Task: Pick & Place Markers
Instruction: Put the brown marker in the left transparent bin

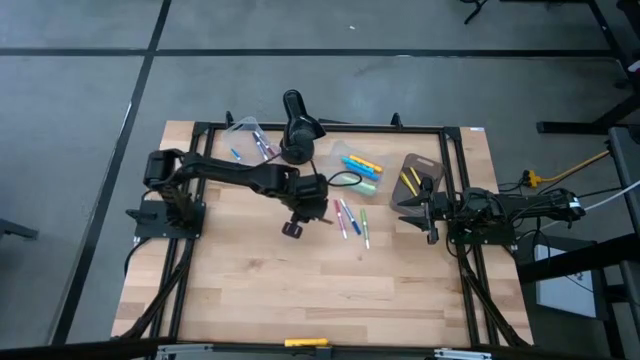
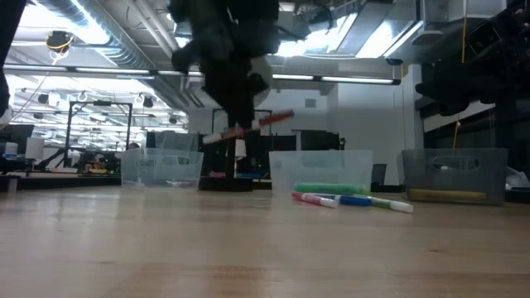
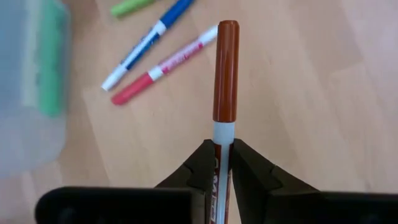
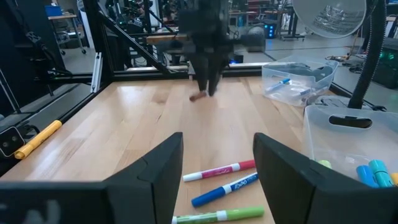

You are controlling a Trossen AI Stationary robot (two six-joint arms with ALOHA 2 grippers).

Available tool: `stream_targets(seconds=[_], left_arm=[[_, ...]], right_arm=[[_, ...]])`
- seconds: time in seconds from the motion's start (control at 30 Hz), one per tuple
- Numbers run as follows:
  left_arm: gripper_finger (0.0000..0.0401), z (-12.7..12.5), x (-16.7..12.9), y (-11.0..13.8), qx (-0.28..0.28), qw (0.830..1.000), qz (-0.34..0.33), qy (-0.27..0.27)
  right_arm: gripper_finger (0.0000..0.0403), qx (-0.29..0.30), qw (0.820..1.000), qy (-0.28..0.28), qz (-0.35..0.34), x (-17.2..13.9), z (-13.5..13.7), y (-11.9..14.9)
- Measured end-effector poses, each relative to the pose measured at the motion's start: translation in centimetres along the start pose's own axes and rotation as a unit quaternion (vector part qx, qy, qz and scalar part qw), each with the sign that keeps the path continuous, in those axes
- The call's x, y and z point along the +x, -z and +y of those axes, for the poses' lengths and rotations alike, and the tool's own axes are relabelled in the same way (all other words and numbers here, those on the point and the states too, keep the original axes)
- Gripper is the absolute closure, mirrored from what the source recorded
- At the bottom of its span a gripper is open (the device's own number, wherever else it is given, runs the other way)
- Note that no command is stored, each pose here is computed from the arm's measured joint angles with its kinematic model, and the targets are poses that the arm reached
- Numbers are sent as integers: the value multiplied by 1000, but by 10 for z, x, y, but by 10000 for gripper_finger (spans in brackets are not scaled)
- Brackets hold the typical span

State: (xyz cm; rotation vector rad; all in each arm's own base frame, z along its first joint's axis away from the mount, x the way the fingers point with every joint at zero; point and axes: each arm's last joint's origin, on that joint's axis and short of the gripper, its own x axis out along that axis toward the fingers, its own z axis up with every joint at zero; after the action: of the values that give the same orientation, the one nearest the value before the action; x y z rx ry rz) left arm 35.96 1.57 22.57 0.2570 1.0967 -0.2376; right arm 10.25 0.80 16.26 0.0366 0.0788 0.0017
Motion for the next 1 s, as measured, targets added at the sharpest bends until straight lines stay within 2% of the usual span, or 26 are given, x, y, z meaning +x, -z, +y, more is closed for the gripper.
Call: stream_targets(seconds=[0.27, 0.67, 0.87, 1.0], left_arm=[[365, -6, -48, -2, -18, 998, -52, -20], [364, -16, -111, 12, -64, 993, -96, -31], [358, -20, -125, 22, -109, 991, -77, -32], [362, -22, -124, 31, -135, 990, -29, -37]], right_arm=[[209, 0, 1000, 0, 0, 0, 0, 0], [209, 0, 1000, 0, 0, 0, 0, 0], [209, 0, 1000, 0, 0, 0, 0, 0], [209, 0, 1000, 0, 0, 0, 0, 0]])
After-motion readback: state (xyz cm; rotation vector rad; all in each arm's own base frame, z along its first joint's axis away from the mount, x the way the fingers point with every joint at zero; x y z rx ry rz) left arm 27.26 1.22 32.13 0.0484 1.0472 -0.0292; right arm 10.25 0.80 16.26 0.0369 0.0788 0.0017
